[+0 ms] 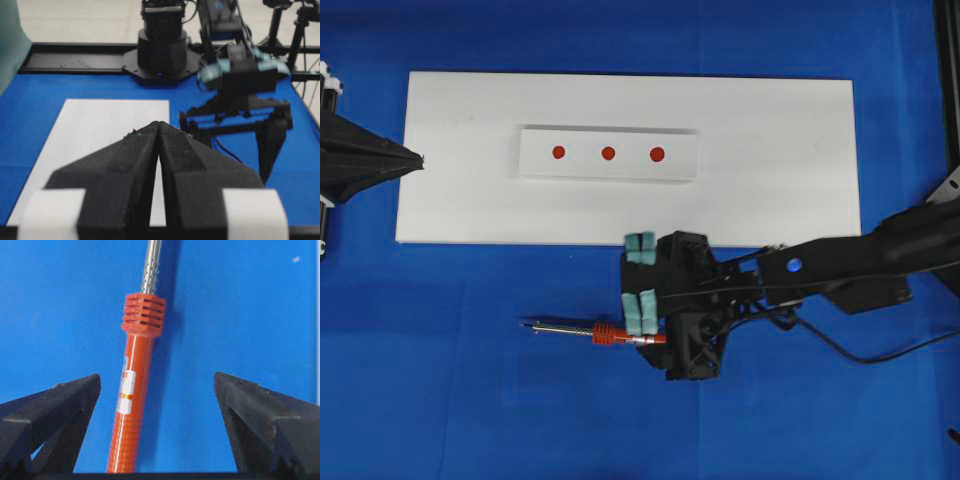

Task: Touch the tip of the soldering iron to the mark.
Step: 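Close the right gripper around the soldering iron's red handle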

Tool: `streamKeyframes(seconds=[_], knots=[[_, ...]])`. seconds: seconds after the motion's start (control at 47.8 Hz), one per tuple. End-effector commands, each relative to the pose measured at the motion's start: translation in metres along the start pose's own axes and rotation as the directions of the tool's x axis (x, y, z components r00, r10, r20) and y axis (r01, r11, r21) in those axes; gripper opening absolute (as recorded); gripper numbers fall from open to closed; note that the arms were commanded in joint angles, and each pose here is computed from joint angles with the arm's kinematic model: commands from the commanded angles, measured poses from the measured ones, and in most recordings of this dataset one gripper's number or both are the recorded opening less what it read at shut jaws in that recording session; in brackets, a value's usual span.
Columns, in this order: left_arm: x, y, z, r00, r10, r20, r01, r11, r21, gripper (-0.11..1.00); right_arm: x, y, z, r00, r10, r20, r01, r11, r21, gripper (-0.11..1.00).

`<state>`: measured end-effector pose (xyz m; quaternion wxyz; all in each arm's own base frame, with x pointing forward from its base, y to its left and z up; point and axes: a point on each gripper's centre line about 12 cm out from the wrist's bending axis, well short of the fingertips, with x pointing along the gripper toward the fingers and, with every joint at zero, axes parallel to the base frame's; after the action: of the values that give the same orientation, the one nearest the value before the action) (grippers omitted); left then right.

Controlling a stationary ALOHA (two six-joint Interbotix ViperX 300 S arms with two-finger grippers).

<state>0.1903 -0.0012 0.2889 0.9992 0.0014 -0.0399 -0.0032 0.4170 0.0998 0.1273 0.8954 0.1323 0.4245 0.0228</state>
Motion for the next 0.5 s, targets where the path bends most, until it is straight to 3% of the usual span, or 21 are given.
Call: streamKeyframes(seconds=[0.0,0.482], knots=[[0.001,0.0,0.003,1.0,0.0,0.014,0.0,1.0,-0.002,0.0,0.001,0.008,0.01,0.999,0.023,0.04,-0.023,1.0,0.003,0.89],[0.001,0.0,0.004,1.0,-0.001,0.017,0.001,1.0,-0.009,0.0,0.026,0.009,-0.004,0.999,0.033,0.039,-0.034,0.999,0.026,0.83]])
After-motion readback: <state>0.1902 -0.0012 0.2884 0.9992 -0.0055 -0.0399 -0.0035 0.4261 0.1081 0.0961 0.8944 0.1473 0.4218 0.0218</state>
